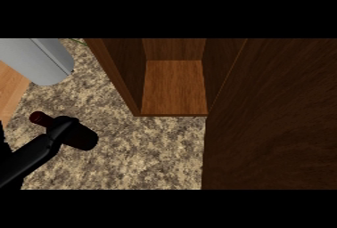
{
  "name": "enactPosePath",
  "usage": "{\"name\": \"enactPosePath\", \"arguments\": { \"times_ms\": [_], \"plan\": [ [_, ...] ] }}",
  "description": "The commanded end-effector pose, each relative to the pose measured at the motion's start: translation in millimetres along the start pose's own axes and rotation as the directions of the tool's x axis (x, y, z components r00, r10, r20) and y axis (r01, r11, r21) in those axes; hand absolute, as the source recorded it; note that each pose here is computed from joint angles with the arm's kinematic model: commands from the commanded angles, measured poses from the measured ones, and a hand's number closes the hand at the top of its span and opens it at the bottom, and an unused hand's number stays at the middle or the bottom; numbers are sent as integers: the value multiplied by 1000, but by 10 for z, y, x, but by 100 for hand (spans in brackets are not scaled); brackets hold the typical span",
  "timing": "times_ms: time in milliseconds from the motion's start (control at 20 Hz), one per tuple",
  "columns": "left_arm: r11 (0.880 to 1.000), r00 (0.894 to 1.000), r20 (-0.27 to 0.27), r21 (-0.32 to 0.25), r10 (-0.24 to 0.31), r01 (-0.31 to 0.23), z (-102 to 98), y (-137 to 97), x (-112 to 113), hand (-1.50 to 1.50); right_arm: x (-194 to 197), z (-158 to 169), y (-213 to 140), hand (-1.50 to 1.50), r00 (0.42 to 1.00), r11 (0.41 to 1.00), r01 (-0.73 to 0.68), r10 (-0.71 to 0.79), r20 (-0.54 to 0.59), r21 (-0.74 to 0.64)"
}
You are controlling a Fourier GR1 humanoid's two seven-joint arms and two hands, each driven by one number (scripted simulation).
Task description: Pick up the wine, place it into the cabinet and close the cabinet
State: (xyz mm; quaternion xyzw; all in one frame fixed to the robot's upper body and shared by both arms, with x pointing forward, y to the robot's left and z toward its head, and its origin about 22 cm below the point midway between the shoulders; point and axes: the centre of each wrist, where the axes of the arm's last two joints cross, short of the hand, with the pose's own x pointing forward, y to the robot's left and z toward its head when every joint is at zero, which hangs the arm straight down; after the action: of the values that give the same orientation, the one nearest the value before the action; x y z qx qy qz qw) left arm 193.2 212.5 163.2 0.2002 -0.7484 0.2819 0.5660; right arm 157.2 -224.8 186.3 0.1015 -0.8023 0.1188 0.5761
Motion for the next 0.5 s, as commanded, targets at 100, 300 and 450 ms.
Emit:
{"name": "enactPosePath", "arguments": {
  "times_ms": [100,300,450],
  "plan": [
    [1000,997,-73,-4,15,-16,-22,132,-239,-150,239,183,80,-150,997,1000,12,-13,77,8],
    [1000,995,-101,-28,2,-5,-68,343,-421,-150,257,131,-6,-150,998,1000,-26,25,58,17],
    [1000,993,-118,-5,17,-17,-102,332,-711,-150,294,188,60,-150,997,1000,15,-16,73,22]
  ]
}}
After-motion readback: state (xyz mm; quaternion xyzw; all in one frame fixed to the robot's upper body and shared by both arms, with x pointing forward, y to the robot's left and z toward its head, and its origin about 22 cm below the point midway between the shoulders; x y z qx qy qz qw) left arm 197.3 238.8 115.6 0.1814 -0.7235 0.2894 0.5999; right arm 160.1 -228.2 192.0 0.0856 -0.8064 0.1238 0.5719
